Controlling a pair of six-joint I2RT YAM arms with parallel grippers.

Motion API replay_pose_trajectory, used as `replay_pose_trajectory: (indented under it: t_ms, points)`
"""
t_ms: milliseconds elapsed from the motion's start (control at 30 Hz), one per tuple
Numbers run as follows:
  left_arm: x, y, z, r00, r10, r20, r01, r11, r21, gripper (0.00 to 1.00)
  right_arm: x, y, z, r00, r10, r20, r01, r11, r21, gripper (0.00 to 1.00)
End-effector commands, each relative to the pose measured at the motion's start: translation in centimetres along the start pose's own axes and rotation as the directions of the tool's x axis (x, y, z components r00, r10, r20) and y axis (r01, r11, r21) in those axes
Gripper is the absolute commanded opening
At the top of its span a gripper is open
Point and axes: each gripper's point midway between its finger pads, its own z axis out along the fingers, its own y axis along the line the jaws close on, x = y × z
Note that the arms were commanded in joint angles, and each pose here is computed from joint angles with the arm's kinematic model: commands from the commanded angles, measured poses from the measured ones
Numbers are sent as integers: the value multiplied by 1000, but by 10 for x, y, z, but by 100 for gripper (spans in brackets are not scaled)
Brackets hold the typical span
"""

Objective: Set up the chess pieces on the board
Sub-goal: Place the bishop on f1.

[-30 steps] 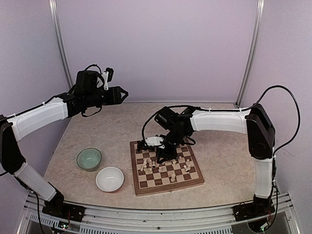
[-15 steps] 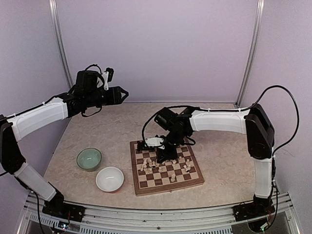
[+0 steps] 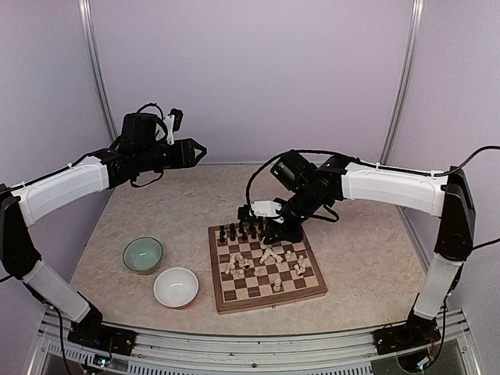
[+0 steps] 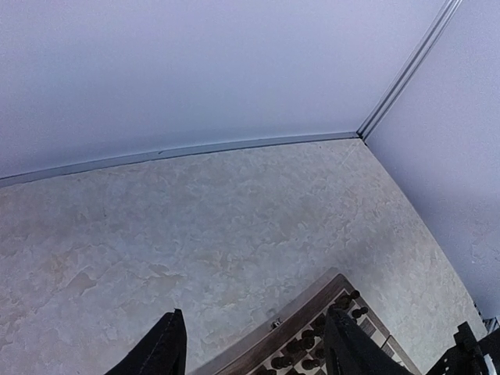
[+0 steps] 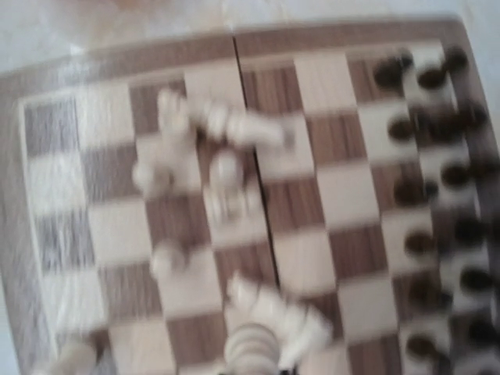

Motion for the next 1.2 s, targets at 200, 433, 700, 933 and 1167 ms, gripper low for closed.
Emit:
replay_pose_trajectory:
  t_ms: [200, 433, 700, 933, 1167]
  points:
    - [-8, -6, 3, 1000, -4, 6, 3, 1000, 20, 60, 64, 40, -32, 1000, -11, 1, 11, 999, -33, 0]
    - [-1, -5, 9, 1000, 2, -23, -2, 1000, 14, 61, 75, 72, -13, 998, -64, -6, 63, 988, -138, 1]
    - [1, -4, 11, 999, 9, -33, -9, 1000, 7, 61, 73, 83, 9, 996, -91, -23, 85, 980, -179, 1]
    - [-2, -5, 9, 1000, 11, -27, -11, 1000, 9, 61, 79, 81, 22, 995, -87, -51, 76, 981, -178, 2]
    - [-3, -6, 8, 1000, 12, -27, -11, 1000, 11, 63, 85, 84, 27, 992, -100, -78, 84, 978, -190, 3]
